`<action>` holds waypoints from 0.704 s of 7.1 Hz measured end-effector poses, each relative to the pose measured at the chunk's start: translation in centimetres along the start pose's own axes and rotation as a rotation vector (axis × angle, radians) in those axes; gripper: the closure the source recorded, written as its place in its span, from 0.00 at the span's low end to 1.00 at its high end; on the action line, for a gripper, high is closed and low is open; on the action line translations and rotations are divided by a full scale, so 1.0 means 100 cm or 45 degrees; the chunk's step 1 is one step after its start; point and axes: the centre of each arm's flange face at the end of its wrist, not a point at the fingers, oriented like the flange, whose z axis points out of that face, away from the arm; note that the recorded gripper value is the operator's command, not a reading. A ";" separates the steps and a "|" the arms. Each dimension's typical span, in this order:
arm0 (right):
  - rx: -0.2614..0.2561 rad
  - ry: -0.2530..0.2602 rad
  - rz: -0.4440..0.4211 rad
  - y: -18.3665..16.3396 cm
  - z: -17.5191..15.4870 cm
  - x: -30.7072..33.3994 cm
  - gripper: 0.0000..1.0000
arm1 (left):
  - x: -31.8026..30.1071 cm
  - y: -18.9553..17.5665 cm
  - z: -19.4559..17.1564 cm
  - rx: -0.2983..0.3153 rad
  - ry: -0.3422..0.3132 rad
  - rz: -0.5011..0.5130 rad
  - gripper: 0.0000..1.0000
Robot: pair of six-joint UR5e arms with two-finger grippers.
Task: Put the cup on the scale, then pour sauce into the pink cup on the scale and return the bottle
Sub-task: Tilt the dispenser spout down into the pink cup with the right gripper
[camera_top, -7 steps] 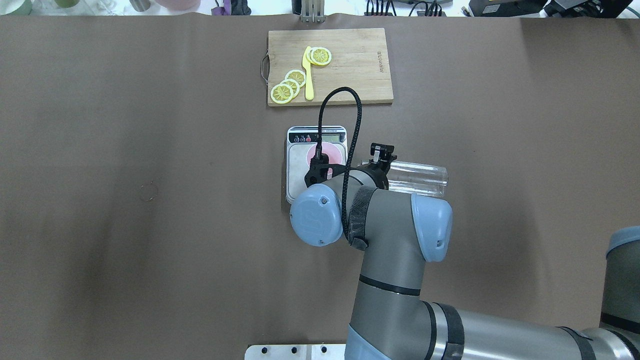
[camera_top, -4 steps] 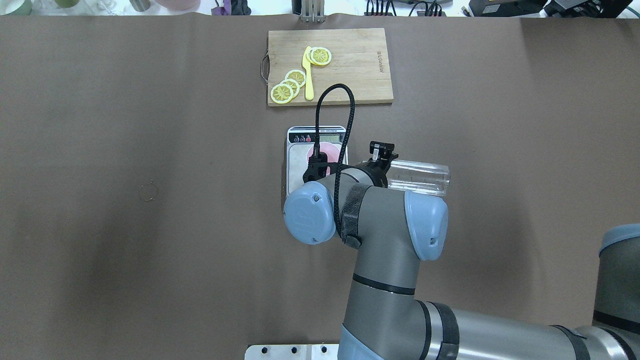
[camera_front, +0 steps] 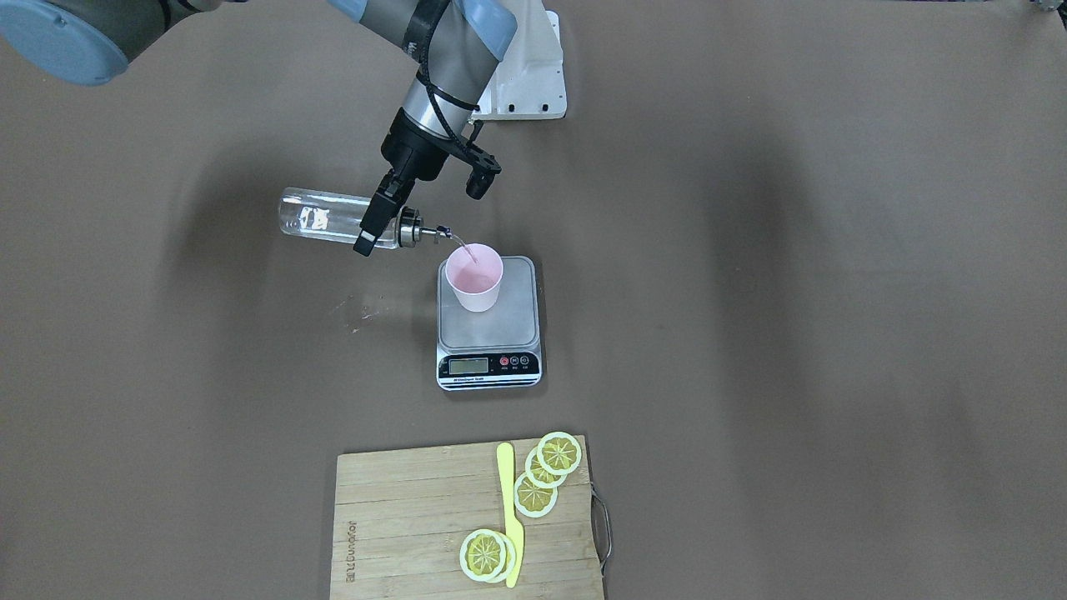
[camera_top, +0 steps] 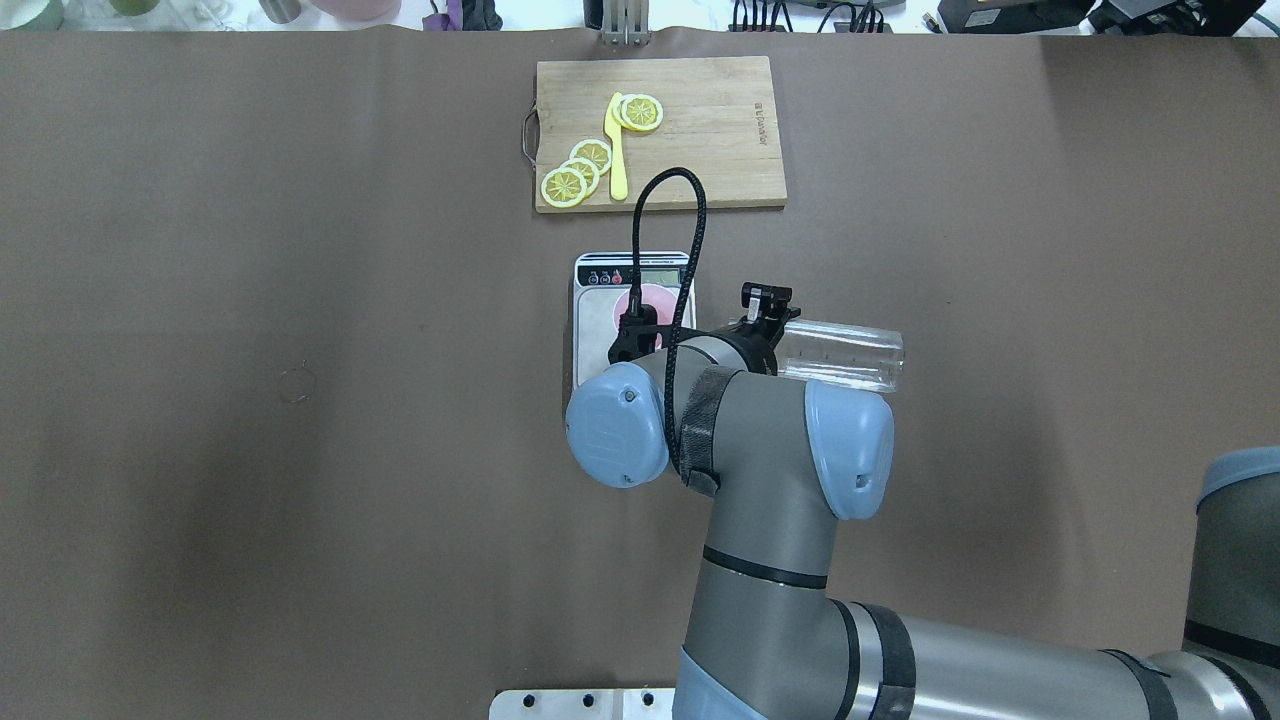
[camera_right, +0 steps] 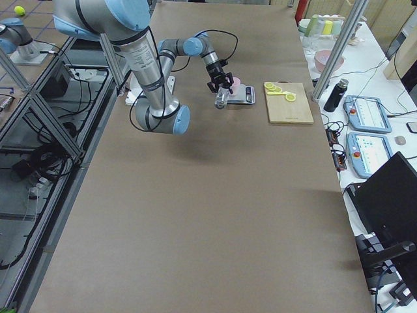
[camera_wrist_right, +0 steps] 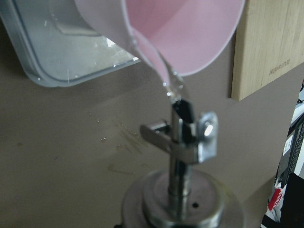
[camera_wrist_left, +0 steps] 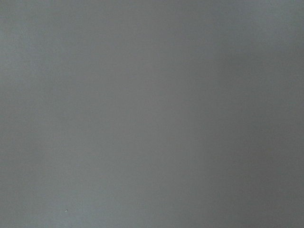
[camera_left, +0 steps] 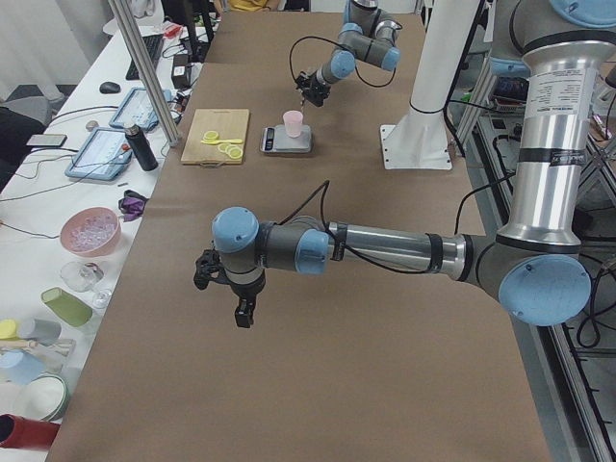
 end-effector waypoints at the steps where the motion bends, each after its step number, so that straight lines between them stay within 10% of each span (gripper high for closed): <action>1: -0.007 0.001 -0.002 0.000 0.001 0.000 0.65 | 0.001 0.000 -0.001 0.002 0.006 -0.013 0.01; 5: -0.010 0.001 0.005 0.001 0.002 0.000 0.65 | 0.001 -0.001 -0.001 0.004 0.010 -0.016 0.01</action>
